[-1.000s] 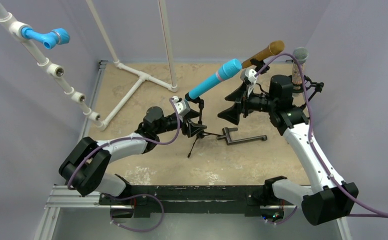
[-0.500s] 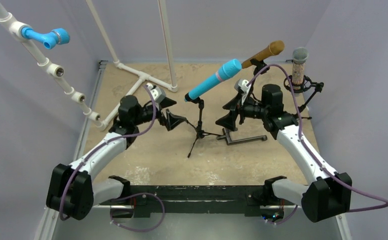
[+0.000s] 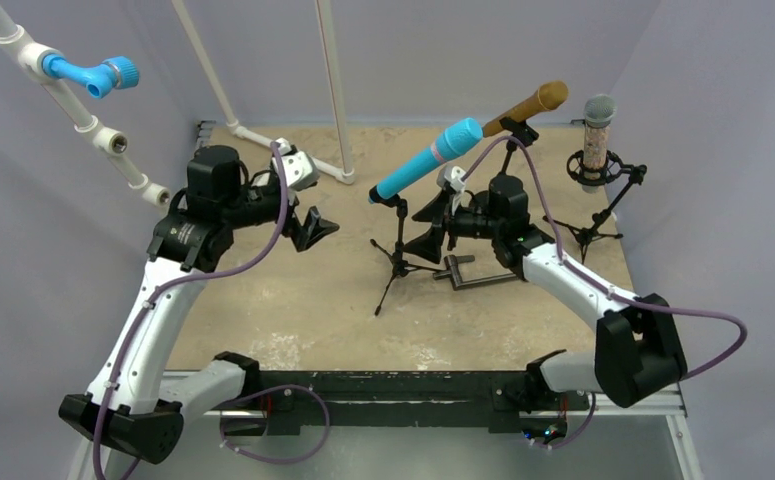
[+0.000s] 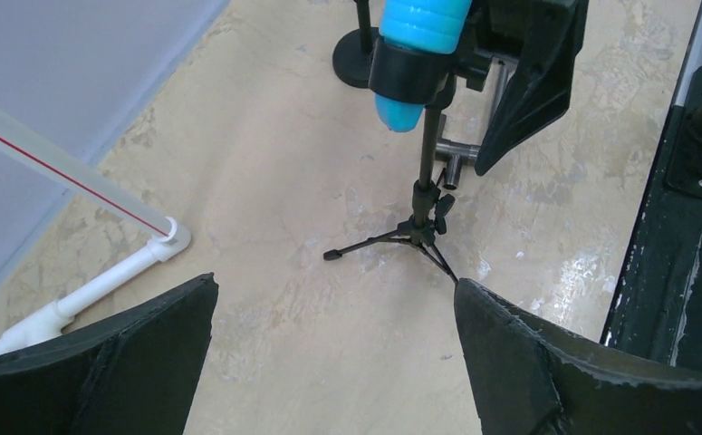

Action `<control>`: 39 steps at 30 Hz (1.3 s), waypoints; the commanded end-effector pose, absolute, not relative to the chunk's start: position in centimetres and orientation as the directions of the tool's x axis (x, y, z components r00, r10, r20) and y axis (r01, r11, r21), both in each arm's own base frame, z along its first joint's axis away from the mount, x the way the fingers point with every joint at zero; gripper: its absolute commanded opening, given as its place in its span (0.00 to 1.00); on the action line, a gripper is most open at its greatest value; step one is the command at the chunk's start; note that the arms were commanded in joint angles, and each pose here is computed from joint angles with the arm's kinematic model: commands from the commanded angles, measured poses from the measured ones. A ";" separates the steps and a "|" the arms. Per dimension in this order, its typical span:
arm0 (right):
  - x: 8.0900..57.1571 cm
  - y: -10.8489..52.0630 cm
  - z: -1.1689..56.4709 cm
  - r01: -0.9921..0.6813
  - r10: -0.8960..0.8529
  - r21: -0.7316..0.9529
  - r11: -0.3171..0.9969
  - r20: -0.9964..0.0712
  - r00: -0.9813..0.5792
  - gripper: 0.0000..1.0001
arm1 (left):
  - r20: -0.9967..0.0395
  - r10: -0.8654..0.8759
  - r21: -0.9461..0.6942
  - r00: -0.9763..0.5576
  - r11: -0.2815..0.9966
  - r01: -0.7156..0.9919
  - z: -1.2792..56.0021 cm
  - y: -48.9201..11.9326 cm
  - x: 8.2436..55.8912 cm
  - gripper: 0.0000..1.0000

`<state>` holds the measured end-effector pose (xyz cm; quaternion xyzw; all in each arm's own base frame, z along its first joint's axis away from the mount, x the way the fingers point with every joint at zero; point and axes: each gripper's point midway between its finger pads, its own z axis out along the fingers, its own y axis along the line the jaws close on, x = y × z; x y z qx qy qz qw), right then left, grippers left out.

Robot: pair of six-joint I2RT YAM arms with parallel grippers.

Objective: Remove the microphone from the stand

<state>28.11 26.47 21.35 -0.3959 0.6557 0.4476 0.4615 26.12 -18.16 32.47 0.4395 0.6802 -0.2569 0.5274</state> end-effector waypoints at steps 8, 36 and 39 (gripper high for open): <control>29.5 28.8 23.4 -0.955 0.026 0.108 0.276 -0.994 -0.105 0.82 | -0.959 0.279 0.178 0.051 0.451 0.875 41.2 -18.9 26.0 1.00; 31.1 29.6 22.7 -0.948 0.032 0.116 0.296 -0.993 -0.111 0.41 | -0.964 0.245 0.162 0.107 0.220 0.962 43.8 -31.6 27.7 1.00; 31.1 29.6 22.5 -0.949 0.032 0.112 0.296 -0.994 -0.108 0.33 | -0.963 0.246 0.162 0.107 0.214 0.963 43.8 -31.8 27.6 1.00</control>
